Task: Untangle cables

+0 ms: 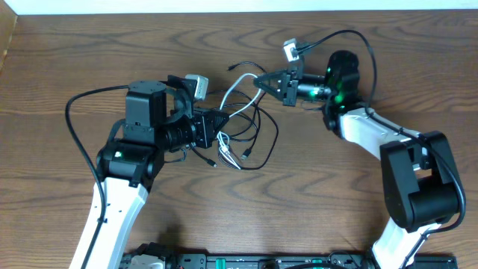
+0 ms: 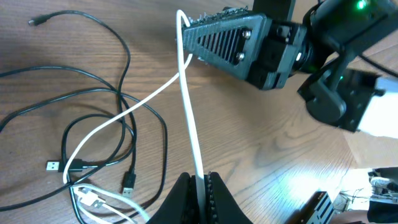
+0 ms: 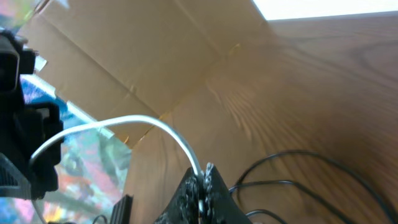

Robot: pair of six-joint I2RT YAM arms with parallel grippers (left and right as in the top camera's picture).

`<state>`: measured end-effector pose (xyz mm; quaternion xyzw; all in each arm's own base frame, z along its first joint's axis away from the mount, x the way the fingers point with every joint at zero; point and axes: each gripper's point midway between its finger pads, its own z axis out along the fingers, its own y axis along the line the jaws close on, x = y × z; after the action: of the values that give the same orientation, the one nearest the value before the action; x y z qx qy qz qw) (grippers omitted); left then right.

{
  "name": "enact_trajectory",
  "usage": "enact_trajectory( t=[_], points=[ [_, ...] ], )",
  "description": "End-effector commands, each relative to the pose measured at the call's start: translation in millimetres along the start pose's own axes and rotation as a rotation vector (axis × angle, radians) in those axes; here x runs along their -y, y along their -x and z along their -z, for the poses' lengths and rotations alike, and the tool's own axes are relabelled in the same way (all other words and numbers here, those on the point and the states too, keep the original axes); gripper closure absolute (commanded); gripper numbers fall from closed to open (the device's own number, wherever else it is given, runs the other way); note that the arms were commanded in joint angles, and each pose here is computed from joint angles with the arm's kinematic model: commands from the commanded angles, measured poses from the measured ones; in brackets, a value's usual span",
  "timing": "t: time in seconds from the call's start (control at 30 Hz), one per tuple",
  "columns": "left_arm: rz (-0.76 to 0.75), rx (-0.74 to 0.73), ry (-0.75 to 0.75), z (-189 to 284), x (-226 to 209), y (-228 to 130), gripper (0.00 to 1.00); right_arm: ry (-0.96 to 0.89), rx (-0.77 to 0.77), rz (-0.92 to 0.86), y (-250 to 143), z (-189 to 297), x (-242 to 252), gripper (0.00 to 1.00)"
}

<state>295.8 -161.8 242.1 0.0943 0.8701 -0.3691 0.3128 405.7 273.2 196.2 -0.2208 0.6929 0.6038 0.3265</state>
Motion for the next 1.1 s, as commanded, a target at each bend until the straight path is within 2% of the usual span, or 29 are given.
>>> enact_trajectory(
  t=[0.0,0.13,0.37,0.53,0.6,0.63,0.7,0.73,0.87,1.07],
  points=[
    [-0.032,0.013,0.011,-2.2,-4.1,4.8,0.92,-0.062,0.003,-0.065,17.2,16.1,18.3,0.98],
    [-0.04,0.031,0.034,-1.9,-7.7,9.0,0.92,-0.186,-0.031,-0.109,23.9,27.1,29.6,0.99],
    [-0.048,0.037,0.057,-1.7,-11.5,10.2,0.92,-0.617,-0.197,-0.09,34.6,64.8,33.1,0.99],
    [-0.048,0.038,0.057,-1.7,-11.5,10.4,0.92,-0.673,-0.262,-0.074,50.1,78.9,6.3,0.99],
    [-0.048,0.038,0.057,-1.7,-11.5,10.4,0.92,-0.628,-0.27,-0.075,49.6,74.8,-1.8,0.99],
    [-0.053,0.037,0.056,-1.7,-11.2,10.3,0.92,-0.606,-0.271,-0.081,48.9,72.7,-5.1,0.91],
    [-0.103,0.029,0.029,-2.0,-6.6,8.9,0.92,-0.591,-0.266,-0.115,47.8,70.7,-8.1,0.53],
    [-0.128,0.024,0.011,-2.1,-3.4,7.9,0.92,-0.593,-0.264,-0.128,47.2,70.3,-8.3,0.46],
    [-0.189,0.011,-0.051,-2.0,7.0,4.7,0.92,-0.611,-0.248,-0.206,44.4,65.3,-9.5,0.39],
    [-0.325,-0.017,-0.157,-6.5,19.3,-2.4,0.92,-0.617,-0.214,-0.354,40.0,51.6,-16.5,0.41]
  ],
)
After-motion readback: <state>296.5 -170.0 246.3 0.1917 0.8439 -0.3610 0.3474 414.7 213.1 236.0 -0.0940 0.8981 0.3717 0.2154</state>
